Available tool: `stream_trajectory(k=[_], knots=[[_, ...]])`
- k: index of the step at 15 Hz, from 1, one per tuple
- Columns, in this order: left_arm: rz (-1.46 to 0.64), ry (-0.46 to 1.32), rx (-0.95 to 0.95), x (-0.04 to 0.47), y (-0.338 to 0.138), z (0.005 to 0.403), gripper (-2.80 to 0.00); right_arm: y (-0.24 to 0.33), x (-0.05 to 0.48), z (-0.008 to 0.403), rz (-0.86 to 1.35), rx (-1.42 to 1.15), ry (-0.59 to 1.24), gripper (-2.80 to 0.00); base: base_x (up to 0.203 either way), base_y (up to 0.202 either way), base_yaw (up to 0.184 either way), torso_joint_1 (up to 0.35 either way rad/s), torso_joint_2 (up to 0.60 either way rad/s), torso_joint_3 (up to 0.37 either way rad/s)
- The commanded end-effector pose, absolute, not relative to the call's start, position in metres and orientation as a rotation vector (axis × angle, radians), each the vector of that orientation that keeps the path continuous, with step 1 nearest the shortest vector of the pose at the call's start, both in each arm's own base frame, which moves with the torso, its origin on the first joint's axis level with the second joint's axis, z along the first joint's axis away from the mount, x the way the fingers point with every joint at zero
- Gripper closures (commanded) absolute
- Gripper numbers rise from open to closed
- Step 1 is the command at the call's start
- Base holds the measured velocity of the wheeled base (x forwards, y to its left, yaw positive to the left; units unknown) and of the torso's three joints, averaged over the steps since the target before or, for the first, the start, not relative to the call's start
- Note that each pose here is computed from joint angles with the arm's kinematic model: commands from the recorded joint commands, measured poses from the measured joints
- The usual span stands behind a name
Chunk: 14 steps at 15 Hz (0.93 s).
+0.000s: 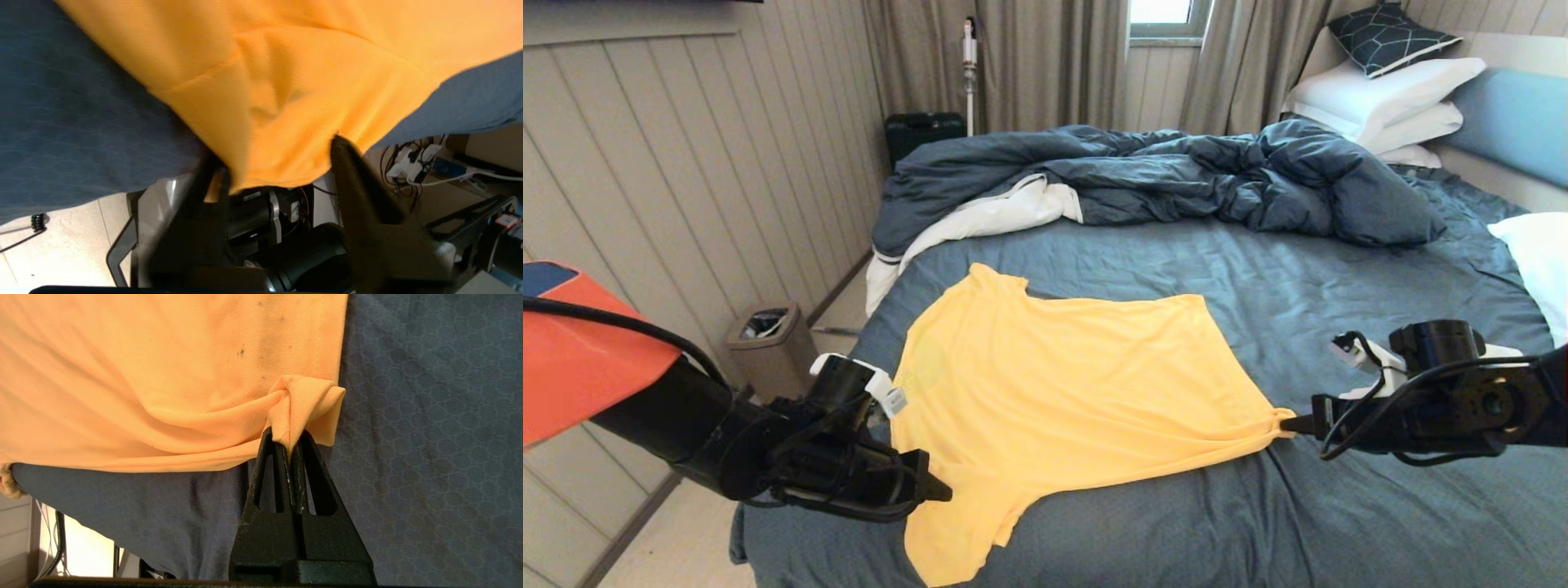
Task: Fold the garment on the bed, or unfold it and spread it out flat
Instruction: Fold the yellow T-shirt
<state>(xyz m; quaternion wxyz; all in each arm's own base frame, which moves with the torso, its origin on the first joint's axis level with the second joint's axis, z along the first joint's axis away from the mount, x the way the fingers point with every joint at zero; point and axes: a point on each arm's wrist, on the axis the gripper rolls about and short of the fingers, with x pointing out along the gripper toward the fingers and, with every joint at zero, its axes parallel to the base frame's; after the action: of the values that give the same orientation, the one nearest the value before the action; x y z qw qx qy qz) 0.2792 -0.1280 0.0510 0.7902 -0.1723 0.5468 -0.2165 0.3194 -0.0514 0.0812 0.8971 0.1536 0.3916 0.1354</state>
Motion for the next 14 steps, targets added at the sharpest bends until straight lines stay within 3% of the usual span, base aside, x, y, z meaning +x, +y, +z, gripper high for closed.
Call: stream_trajectory(k=[1,8,14], knots=[[-0.461,1.171,-0.380,0.280,-0.125,0.052,0.00,-0.051,0.320,0.080,0.283,0.320,0.812,0.00,0.000,0.000,0.000,0.000,0.00,0.000],[-0.447,1.151,-0.401,0.279,-0.118,0.058,0.00,-0.051,0.318,0.081,0.279,0.322,0.815,0.00,0.000,0.000,0.000,0.000,0.00,0.000],[-0.444,1.005,-0.436,0.276,-0.096,0.110,0.00,-0.047,0.315,0.102,0.290,0.304,0.756,0.00,0.000,0.000,0.000,0.000,0.00,0.000]])
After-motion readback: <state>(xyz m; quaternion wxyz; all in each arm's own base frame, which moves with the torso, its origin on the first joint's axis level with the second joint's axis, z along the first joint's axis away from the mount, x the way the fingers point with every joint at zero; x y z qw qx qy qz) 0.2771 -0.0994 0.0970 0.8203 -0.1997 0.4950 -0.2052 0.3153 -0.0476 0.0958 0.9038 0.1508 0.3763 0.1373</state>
